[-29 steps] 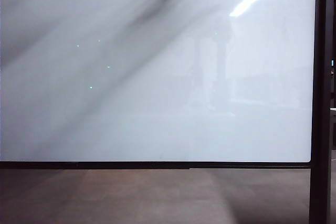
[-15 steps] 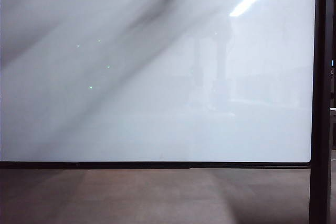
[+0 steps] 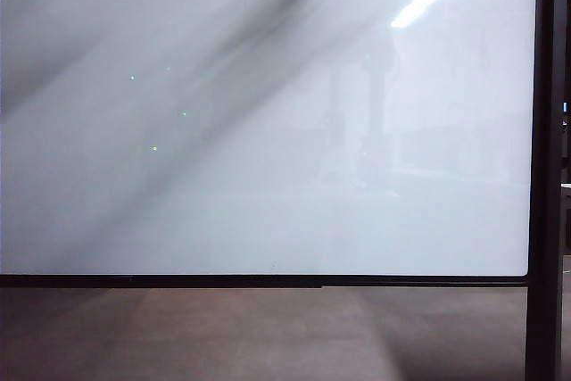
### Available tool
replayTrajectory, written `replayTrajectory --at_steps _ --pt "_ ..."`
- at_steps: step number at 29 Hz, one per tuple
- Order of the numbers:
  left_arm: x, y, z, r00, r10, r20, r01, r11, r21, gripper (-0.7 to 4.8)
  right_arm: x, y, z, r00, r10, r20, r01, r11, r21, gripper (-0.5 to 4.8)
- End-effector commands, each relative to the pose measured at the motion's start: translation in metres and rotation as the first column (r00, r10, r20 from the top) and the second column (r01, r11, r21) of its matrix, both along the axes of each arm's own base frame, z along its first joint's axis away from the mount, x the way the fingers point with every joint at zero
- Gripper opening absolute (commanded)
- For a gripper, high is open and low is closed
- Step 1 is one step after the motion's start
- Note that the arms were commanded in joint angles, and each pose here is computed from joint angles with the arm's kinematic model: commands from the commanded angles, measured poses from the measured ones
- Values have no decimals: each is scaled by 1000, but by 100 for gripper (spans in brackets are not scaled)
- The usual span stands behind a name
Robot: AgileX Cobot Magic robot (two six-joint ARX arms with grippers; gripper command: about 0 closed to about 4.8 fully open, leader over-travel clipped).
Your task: Reach to the right to find the marker pen, pick it up, and write the number 2 on the whiteboard.
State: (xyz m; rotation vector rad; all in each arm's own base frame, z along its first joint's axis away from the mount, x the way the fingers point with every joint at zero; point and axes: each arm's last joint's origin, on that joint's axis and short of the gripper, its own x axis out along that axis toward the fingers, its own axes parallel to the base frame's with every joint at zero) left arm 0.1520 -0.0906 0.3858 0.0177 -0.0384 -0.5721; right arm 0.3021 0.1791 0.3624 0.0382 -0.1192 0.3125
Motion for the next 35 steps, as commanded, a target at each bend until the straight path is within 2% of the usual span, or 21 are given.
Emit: replayTrajectory --at_steps 1,7,12,17,19,35 --pt "-1 1 2 1000 -2 12 2 1000 -5 -5 -2 0 3 1000 4 -8 -4 1000 1 40" --pt "-1 1 2 1000 -2 12 2 1000 -5 -5 -2 0 -1 999 4 -41 -5 1000 -17 40" --pt "-1 1 2 1000 -2 13 2 1000 -6 -5 -7 -3 6 1000 7 -27 -7 1000 -9 40" --pt "-1 1 2 1000 -2 13 2 1000 -5 -5 -13 -4 13 997 73 -8 -74 997 -6 40" --pt "-1 1 2 1000 -2 13 2 1000 -5 -5 -13 -3 12 991 133 -11 -133 991 -15 39" --pt "-1 1 2 1000 -3 12 3 1000 -5 -5 -4 1 4 993 121 -7 -121 992 -15 40"
